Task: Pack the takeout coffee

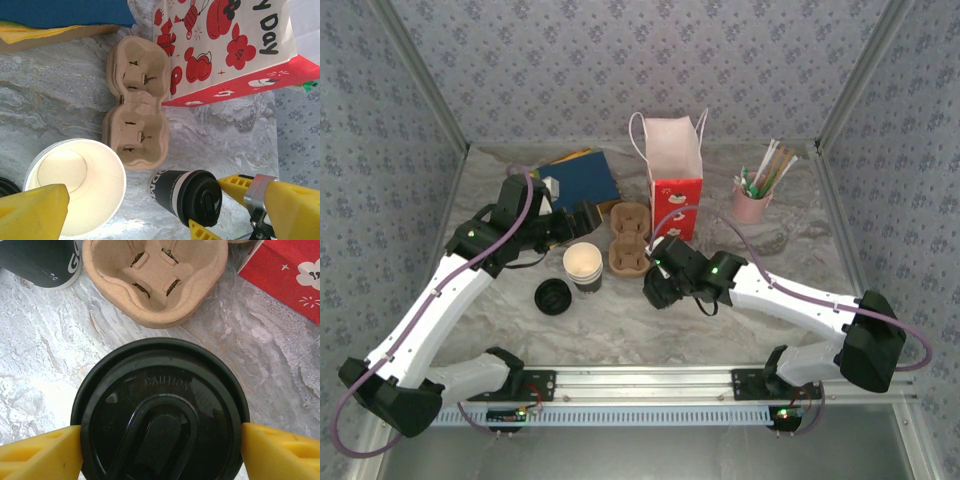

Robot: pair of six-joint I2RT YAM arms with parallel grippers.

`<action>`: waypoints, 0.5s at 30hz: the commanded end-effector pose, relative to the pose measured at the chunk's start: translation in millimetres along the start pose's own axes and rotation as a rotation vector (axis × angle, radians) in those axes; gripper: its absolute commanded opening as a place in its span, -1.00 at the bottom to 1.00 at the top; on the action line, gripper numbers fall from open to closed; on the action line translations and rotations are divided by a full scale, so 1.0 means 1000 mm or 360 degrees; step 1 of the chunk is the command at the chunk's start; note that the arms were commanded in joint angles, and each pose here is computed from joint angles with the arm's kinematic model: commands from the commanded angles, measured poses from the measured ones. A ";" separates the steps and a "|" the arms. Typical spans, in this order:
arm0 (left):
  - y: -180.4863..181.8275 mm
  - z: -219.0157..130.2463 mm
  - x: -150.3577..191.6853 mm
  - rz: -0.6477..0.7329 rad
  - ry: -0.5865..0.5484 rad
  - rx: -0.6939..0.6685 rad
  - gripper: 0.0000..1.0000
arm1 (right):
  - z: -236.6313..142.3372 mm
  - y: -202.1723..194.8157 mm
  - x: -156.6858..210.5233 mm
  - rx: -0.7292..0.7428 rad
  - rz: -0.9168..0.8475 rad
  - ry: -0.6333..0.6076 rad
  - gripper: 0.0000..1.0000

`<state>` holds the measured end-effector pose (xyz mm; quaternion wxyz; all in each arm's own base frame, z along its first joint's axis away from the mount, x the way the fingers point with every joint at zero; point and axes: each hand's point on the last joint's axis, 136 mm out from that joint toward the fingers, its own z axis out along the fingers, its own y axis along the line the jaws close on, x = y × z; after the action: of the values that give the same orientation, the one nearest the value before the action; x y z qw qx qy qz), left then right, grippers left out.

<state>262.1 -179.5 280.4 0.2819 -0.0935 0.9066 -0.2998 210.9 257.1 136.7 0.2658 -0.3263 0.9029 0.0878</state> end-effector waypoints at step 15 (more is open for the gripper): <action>-0.005 0.001 0.002 0.0048 0.0035 0.0009 1.00 | -0.023 -0.004 -0.016 0.0003 0.0028 -0.0074 0.87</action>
<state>262.8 -180.1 278.5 0.2795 -0.0936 0.9079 -0.2981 211.6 257.8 144.9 0.2696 -0.3254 0.9018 0.0898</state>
